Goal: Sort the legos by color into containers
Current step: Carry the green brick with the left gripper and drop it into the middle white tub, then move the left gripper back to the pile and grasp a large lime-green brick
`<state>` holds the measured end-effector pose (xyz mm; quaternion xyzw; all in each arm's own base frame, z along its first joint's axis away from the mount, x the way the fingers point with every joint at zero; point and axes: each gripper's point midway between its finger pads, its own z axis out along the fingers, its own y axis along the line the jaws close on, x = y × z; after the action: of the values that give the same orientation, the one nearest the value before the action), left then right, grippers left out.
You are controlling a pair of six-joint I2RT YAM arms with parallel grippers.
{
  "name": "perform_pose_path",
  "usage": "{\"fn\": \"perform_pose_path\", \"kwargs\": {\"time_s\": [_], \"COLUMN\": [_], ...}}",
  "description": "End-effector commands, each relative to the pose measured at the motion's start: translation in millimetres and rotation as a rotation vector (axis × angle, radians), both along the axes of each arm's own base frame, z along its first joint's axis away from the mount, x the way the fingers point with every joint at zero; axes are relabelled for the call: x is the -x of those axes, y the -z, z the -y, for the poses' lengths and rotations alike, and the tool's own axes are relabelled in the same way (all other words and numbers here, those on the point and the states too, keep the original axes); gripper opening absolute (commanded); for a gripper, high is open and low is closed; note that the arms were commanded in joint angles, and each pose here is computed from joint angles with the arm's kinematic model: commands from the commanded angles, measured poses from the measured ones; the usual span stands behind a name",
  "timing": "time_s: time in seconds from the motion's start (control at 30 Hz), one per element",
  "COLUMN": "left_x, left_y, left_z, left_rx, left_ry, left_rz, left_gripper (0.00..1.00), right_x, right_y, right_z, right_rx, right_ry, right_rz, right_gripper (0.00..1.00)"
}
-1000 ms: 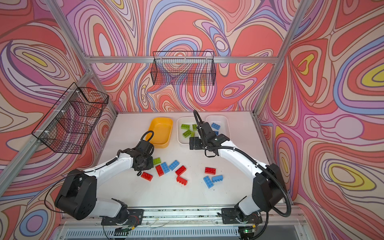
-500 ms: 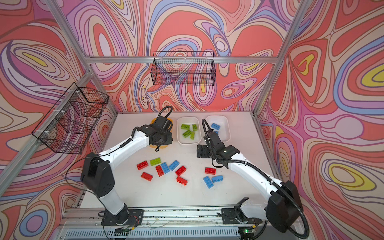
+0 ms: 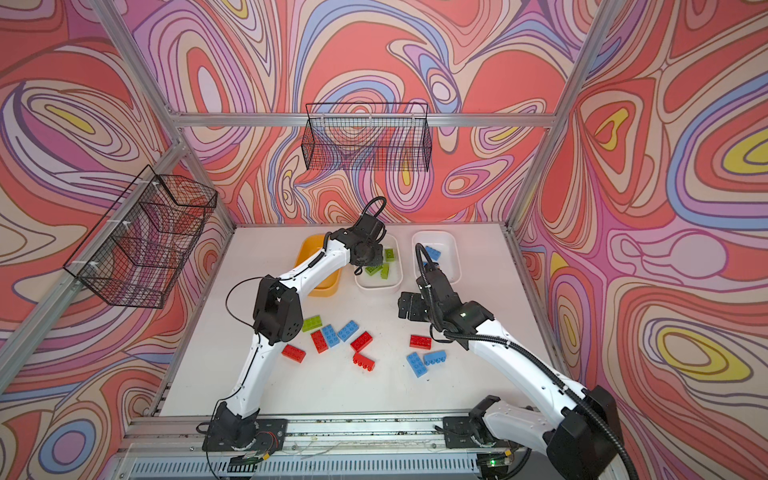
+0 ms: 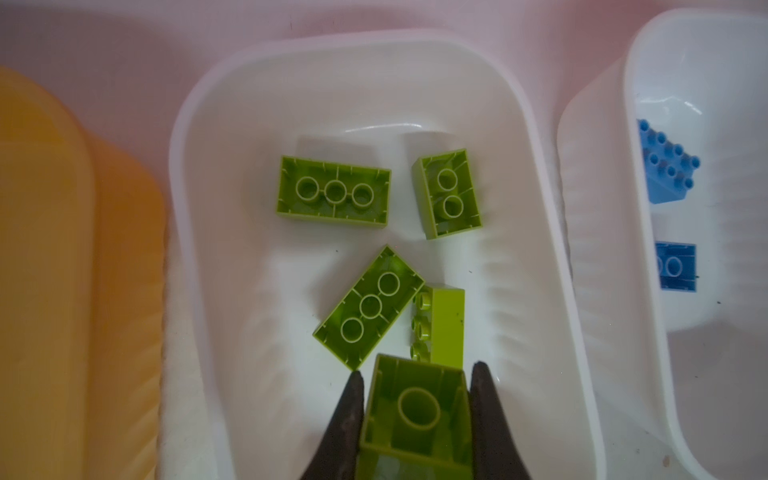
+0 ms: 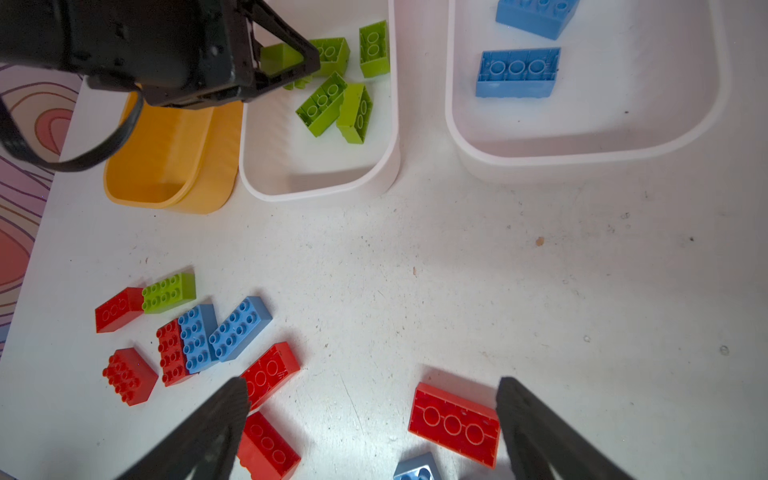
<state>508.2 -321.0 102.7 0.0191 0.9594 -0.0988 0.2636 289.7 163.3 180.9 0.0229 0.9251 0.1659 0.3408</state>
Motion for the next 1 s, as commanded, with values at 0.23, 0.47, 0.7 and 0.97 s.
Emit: {"fn": "perform_pose_path", "kwargs": {"time_s": [0.23,0.47,0.7,0.97], "left_x": [15,71,161,214], "left_y": [-34,-76,-53,6], "left_z": [0,-55,-139,-168], "left_rx": [0.018,0.012,-0.053,-0.026], "left_ry": [0.004,-0.088,-0.225,-0.298], "left_rz": [0.022,0.113,0.073,-0.029], "left_gripper": [0.76,0.75,0.75,0.75], "right_x": [-1,-9,-15,-23], "right_y": [-6,-17,-18,-2], "right_z": [6,3,-5,-22], "right_rx": [0.004,0.012,0.017,0.012], "right_ry": [0.028,0.026,0.008,-0.011], "right_rz": [0.017,0.041,0.018,-0.039], "right_gripper": [0.98,0.98,0.98,0.98]}}
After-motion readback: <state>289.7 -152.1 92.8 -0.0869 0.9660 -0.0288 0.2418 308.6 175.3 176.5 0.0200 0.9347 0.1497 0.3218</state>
